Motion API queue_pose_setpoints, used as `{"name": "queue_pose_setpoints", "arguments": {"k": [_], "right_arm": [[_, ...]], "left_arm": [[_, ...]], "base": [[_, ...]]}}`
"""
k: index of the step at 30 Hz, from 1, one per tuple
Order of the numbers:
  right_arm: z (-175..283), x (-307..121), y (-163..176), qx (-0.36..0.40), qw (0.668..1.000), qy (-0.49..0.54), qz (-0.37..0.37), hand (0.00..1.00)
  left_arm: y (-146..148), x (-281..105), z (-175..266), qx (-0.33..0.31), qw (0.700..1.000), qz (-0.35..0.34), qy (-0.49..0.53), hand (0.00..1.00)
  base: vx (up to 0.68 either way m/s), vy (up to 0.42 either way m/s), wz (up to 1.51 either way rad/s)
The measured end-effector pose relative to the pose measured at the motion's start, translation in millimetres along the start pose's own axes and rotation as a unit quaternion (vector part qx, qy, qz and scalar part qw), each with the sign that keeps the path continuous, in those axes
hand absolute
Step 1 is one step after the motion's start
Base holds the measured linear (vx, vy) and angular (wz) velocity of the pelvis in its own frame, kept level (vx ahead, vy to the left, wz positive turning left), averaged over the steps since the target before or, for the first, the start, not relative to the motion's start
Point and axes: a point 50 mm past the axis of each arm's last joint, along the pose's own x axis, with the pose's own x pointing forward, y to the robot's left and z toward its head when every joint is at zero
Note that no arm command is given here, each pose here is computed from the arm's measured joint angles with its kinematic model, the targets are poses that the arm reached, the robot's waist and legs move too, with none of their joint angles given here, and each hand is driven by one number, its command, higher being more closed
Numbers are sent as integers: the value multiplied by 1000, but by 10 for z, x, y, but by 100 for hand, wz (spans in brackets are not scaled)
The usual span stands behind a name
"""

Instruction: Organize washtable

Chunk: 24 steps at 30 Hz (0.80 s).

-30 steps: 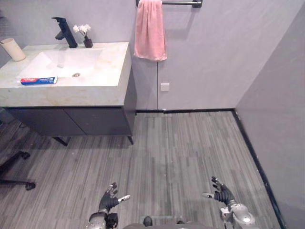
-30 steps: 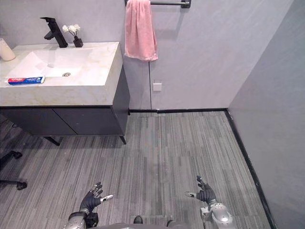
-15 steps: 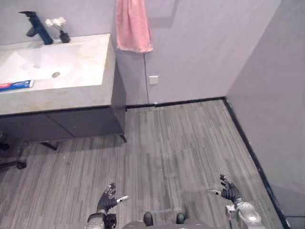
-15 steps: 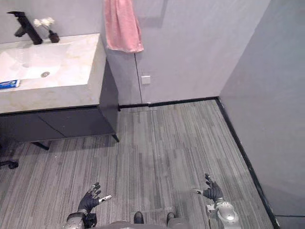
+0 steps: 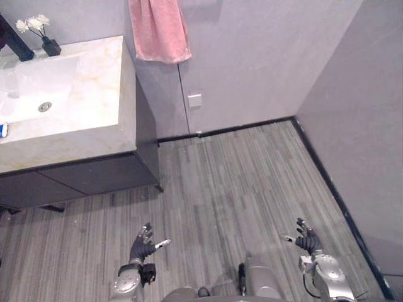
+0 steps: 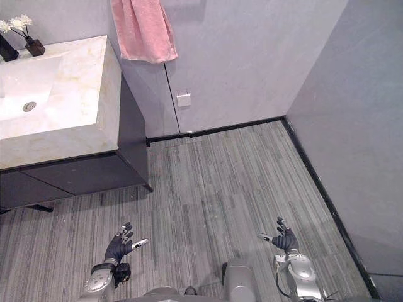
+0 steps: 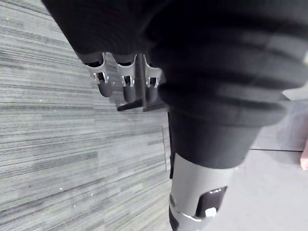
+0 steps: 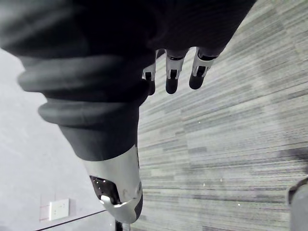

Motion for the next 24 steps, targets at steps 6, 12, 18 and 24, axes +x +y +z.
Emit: {"name": "queue_pose_setpoints", "arguments": {"k": [6,12,18,24], "right_arm": [[56,-20,143,-15,999,-17,32,0],[141,-9,316,-3,998,-41,50,0],[112,-3,283,-2,999,-32,42,0],[104,14,470,8,998,-27,61,0]], "left_arm": [[-31,-7,-41,-9,1000,1,7,0],[-86,-26,-75,-19,1000,-2,12,0],[-196,-15,-65,-33,999,-7,10,0],[-394,-34,-103,-15,999,-30,19,0]], "base": [[543,-181,46],[497,-115,4],[418,163,-14],[485,223,-13]]}}
